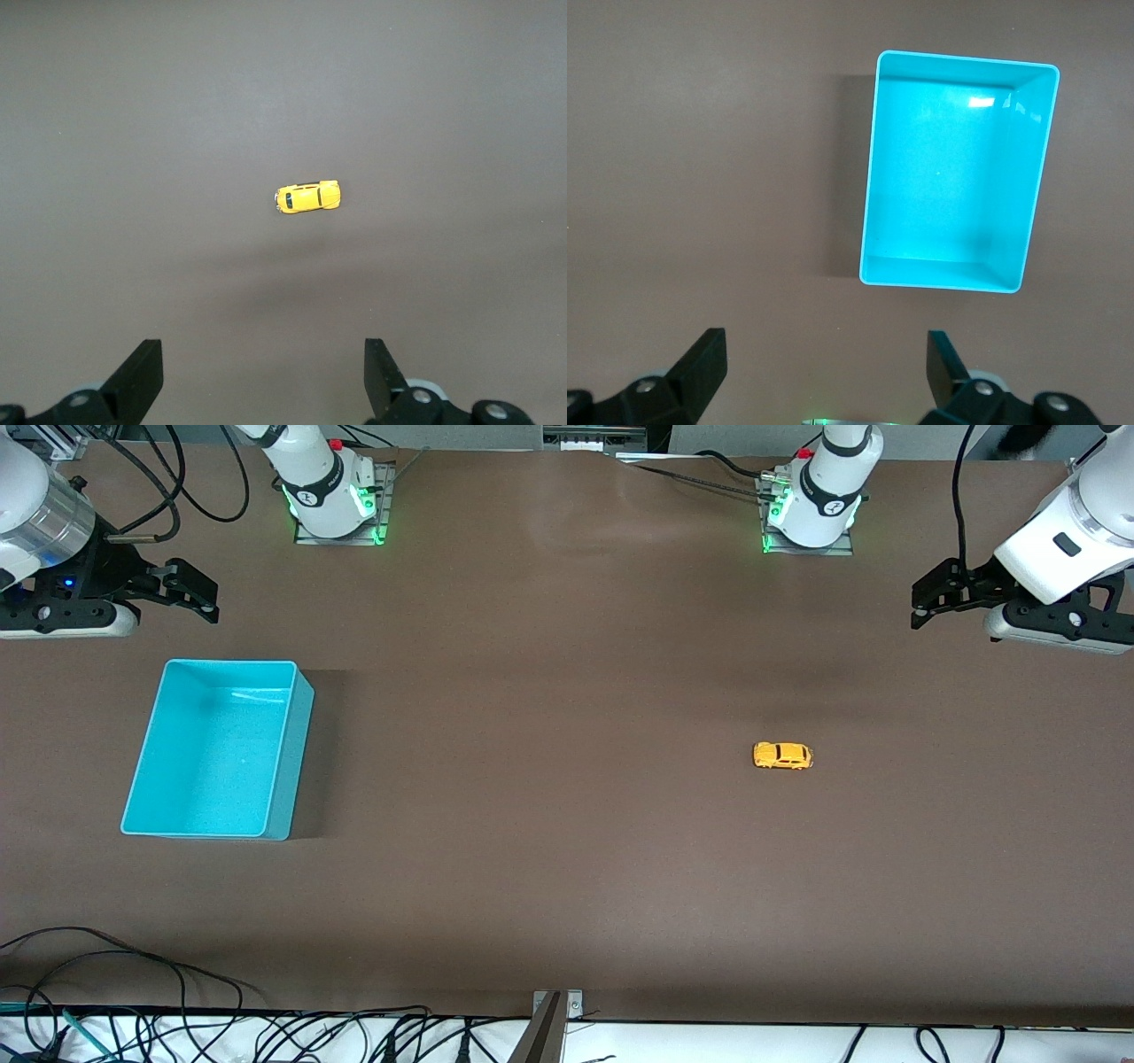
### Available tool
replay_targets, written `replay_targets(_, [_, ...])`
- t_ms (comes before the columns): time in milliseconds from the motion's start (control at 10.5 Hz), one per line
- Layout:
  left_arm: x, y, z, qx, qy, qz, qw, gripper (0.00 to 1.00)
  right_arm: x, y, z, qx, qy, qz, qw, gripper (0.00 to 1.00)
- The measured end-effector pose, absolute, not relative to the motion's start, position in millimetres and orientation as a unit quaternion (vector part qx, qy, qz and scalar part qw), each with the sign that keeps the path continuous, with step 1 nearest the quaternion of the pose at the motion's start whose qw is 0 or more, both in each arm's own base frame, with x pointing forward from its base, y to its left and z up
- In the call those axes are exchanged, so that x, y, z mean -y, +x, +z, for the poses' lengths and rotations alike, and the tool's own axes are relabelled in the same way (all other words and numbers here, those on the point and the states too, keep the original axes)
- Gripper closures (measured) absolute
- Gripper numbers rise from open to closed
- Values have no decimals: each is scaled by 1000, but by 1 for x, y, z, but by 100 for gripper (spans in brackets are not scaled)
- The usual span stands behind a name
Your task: Wind up and store yellow beetle car
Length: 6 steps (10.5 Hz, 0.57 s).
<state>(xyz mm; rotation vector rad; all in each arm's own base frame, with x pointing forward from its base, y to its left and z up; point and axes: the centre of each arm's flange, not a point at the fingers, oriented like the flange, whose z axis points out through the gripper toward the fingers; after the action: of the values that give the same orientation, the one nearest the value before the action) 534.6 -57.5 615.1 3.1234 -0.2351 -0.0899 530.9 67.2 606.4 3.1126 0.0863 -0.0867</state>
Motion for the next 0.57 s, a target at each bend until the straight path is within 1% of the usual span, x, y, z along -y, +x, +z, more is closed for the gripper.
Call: replay_targets(572, [57, 535, 615, 75, 997, -29, 3, 0, -71, 531, 608, -28, 999, -28, 1, 0])
